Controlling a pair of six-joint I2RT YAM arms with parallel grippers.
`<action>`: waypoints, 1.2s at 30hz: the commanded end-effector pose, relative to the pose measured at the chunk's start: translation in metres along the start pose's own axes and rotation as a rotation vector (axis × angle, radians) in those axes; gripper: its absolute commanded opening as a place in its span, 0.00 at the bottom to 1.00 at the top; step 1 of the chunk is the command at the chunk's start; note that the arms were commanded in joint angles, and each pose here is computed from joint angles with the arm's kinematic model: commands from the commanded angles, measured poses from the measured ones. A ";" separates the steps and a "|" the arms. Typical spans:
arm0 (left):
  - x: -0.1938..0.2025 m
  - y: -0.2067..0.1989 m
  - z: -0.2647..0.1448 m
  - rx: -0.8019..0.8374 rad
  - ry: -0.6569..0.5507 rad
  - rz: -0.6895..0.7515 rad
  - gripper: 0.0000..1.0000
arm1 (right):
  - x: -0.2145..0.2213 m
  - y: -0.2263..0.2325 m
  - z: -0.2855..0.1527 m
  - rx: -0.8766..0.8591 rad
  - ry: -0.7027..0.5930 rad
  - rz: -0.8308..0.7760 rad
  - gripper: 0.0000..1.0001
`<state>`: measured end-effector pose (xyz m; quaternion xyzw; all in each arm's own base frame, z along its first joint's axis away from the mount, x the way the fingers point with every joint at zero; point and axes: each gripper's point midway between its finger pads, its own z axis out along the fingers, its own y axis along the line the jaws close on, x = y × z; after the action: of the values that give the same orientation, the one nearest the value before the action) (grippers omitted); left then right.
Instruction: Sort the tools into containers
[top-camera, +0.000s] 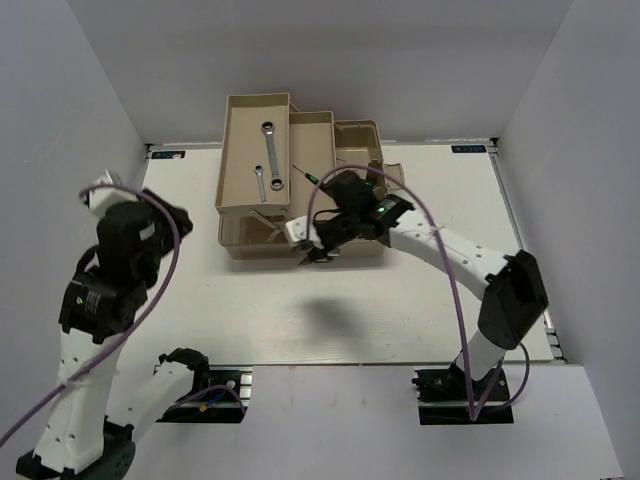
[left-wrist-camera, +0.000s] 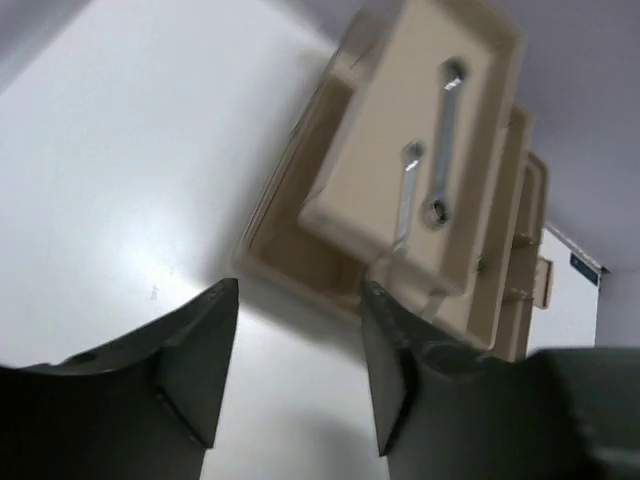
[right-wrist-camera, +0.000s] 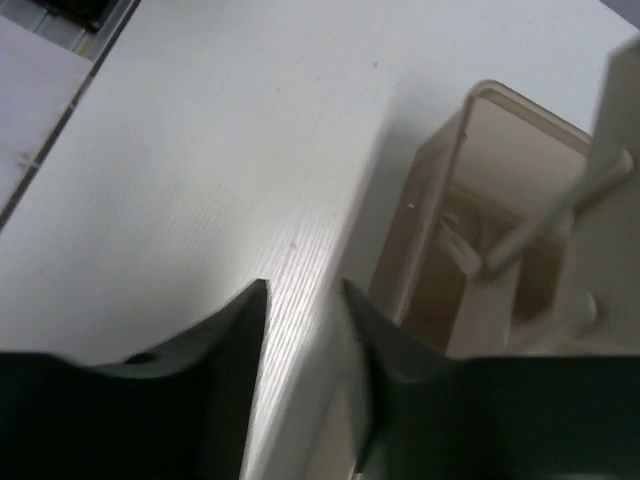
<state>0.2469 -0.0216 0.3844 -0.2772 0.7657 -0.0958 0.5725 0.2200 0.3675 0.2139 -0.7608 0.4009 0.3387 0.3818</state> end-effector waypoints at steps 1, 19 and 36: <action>0.070 0.058 0.003 -0.216 0.153 -0.084 0.64 | -0.030 -0.037 0.030 0.095 0.009 -0.162 0.46; 0.183 0.133 -0.021 -0.329 0.334 -0.216 0.73 | 0.026 -0.113 0.151 0.358 0.340 -0.214 0.59; 0.274 0.130 0.010 -0.261 0.535 -0.295 0.71 | 0.034 -0.103 0.122 0.371 0.452 -0.027 0.00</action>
<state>0.1483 -0.0425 0.0926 -0.4150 0.8573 -0.1011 0.2874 0.2920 0.5157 0.0992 -0.7564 0.5208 0.0999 0.3829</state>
